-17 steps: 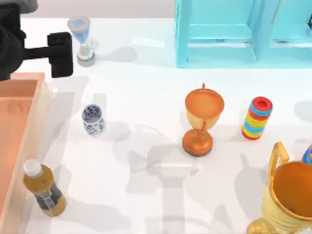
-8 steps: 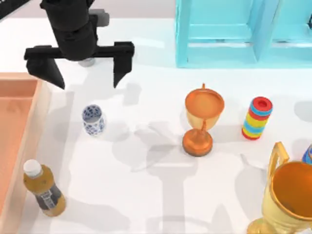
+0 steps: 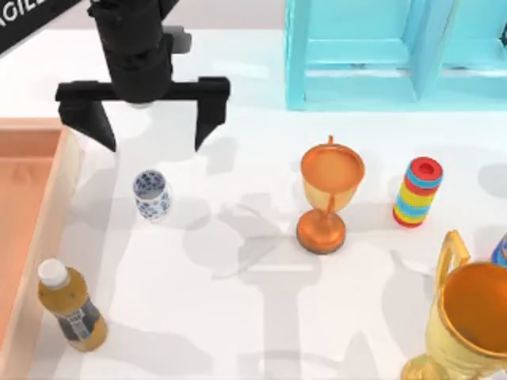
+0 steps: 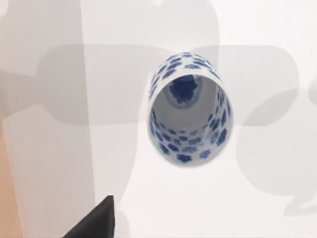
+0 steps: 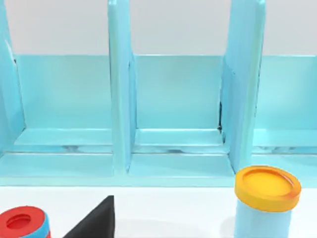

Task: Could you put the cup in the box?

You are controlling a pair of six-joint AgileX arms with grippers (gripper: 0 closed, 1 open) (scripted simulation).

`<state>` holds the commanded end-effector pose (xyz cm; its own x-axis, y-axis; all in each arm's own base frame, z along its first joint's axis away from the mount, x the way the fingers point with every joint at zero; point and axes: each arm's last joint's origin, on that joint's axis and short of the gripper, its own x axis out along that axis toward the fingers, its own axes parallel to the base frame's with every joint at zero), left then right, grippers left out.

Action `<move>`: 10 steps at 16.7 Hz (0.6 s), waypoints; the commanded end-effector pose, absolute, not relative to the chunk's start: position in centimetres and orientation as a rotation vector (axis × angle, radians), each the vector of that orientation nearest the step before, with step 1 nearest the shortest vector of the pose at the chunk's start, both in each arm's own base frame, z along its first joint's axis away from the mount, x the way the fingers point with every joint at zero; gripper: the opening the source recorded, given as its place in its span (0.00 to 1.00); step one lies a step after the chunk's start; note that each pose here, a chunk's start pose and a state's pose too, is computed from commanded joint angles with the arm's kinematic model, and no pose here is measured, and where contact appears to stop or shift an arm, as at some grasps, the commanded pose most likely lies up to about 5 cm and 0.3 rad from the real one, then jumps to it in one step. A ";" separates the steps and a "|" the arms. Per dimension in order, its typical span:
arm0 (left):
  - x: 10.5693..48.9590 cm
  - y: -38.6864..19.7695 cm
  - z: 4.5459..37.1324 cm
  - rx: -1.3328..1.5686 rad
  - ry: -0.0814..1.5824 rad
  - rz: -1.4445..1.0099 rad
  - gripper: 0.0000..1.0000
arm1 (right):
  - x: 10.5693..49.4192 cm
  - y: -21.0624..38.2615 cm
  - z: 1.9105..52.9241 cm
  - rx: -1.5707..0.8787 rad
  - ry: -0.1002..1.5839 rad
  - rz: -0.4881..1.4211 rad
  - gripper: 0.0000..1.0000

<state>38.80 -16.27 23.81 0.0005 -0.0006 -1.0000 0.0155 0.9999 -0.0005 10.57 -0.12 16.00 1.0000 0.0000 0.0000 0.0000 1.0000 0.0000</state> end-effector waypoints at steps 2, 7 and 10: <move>38.8 -16.4 23.3 0.015 1.572 -0.014 1.00 | 10.6 -0.1 16.0 0.000 0.000 0.000 1.00; 39.2 -16.6 17.9 0.012 1.563 -0.019 1.00 | 10.6 -0.1 16.0 0.000 0.000 0.000 1.00; 38.8 -16.5 14.6 0.014 1.568 -0.017 1.00 | 10.6 -0.1 16.0 0.000 0.000 0.000 1.00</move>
<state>38.85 -16.53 14.57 0.0023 -0.0016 -1.0000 0.0200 0.9998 -0.0016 10.57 -0.12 16.00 1.0000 0.0000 0.0000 0.0000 1.0000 0.0000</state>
